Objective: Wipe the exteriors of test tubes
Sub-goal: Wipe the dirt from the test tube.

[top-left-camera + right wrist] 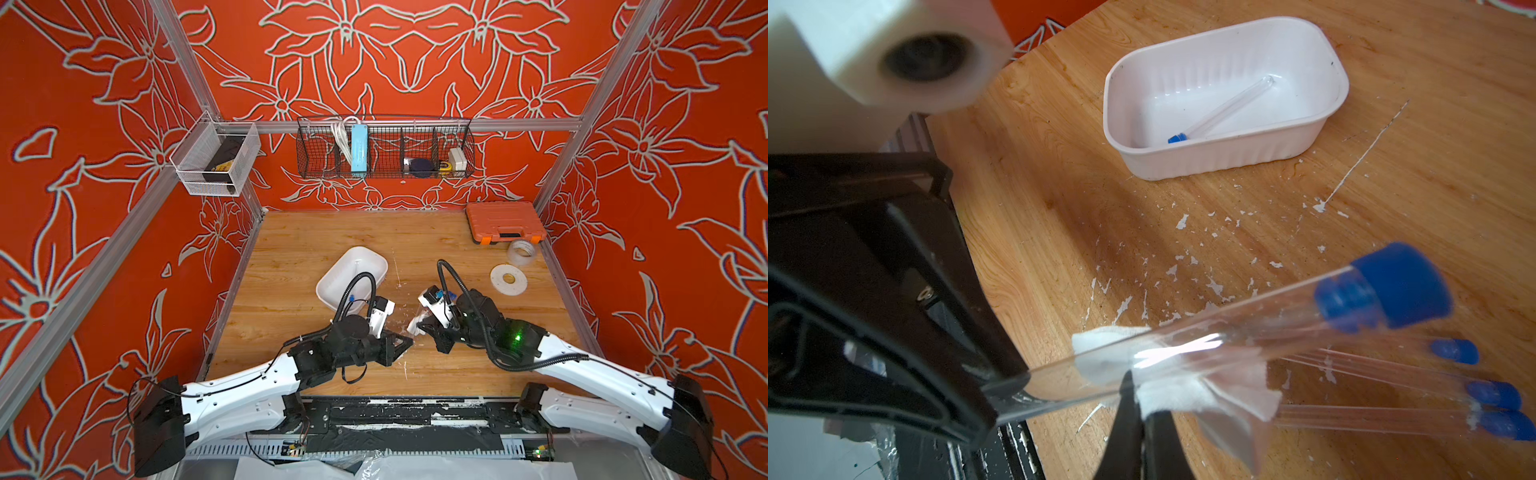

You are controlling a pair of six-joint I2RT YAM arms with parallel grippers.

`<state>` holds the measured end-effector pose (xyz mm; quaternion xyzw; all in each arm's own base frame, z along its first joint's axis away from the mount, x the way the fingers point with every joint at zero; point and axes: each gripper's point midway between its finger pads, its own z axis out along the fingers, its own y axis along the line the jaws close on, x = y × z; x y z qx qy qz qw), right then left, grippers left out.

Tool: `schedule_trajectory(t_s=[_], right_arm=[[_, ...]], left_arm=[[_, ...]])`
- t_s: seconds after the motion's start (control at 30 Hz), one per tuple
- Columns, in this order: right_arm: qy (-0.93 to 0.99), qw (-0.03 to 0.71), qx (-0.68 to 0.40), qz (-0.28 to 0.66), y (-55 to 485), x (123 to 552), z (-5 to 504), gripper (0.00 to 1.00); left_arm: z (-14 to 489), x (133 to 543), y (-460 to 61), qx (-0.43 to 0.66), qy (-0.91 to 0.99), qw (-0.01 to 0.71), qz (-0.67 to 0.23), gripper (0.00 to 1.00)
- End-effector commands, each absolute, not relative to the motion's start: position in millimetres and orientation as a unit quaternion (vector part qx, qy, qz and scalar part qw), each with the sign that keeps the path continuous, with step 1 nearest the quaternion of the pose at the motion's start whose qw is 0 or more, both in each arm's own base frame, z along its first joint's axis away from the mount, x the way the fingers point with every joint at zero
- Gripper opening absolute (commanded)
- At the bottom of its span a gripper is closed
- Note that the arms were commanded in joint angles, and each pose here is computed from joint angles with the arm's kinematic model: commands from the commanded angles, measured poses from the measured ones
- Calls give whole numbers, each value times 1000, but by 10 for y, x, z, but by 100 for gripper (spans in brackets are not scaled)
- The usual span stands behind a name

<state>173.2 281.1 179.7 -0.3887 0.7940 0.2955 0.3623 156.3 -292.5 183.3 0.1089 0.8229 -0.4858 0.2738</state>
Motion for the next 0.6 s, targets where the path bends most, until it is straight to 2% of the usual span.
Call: schedule_trajectory(t_s=[0.0, 0.37, 0.57], right_arm=[[789, 388, -387, 279, 2772, 1857, 1959, 0], [794, 400, -371, 267, 2575, 2039, 2078, 0], [792, 392, -371, 285, 2608, 1995, 2088, 0]], left_arm=[[1803, 1541, -2887, 107, 824, 270, -486, 11], [1741, 1539, -2871, 108, 829, 268, -479, 10], [1725, 1571, -2862, 104, 831, 274, -473, 10]])
